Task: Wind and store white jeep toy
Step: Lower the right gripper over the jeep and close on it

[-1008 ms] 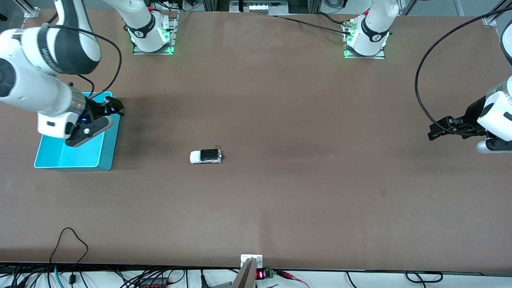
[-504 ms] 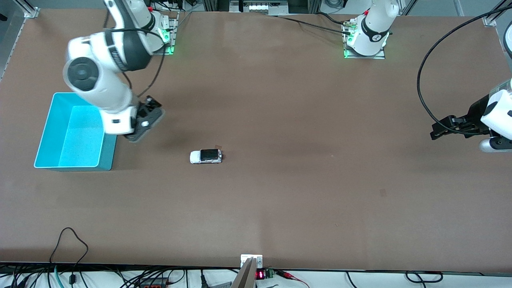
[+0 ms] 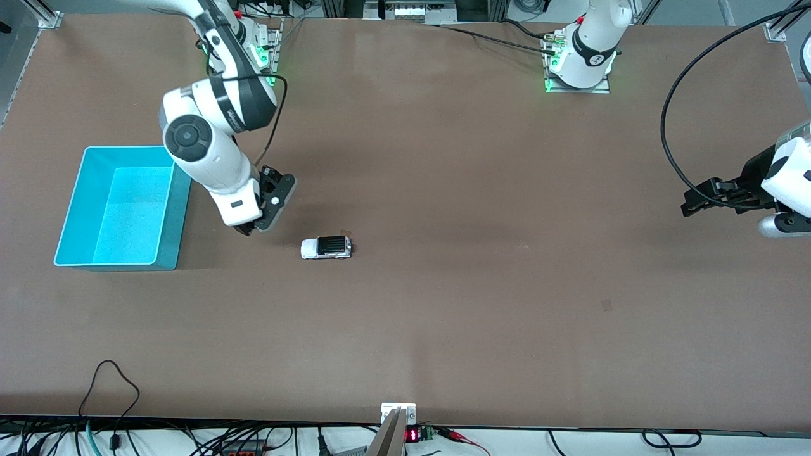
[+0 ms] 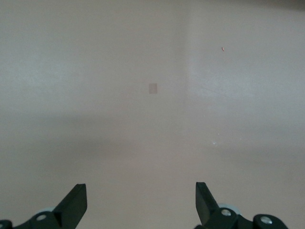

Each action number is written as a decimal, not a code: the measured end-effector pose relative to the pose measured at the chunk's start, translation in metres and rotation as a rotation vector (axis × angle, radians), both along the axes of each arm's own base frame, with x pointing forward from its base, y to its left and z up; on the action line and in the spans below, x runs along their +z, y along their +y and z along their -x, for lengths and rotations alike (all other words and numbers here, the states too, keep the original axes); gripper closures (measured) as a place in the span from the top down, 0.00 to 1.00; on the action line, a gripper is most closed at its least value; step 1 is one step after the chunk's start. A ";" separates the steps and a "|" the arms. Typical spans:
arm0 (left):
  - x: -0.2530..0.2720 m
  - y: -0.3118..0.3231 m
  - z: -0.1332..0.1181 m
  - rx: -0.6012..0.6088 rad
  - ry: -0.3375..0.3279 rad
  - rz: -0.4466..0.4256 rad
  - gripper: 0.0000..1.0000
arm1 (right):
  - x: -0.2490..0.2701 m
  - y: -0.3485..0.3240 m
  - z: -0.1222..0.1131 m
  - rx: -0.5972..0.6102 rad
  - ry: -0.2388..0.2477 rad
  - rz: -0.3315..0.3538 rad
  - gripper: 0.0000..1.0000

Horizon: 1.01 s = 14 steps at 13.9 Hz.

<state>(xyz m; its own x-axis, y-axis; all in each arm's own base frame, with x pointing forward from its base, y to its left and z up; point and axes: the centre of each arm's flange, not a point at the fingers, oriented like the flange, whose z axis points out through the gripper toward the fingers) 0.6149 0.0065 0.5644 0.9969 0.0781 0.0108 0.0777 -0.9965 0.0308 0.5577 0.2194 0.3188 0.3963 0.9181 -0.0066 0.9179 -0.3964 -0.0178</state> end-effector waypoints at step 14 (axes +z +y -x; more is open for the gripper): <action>0.000 0.002 0.000 0.004 -0.001 -0.001 1.00 | -0.082 0.080 -0.023 0.184 -0.074 -0.034 1.00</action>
<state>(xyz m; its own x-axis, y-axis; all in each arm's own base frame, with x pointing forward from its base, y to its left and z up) 0.6149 0.0089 0.5640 0.9965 0.0823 0.0115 0.0819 -0.9962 0.0301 0.5812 0.2993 0.2368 0.2202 0.9742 0.0484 0.9741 -0.2223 0.0415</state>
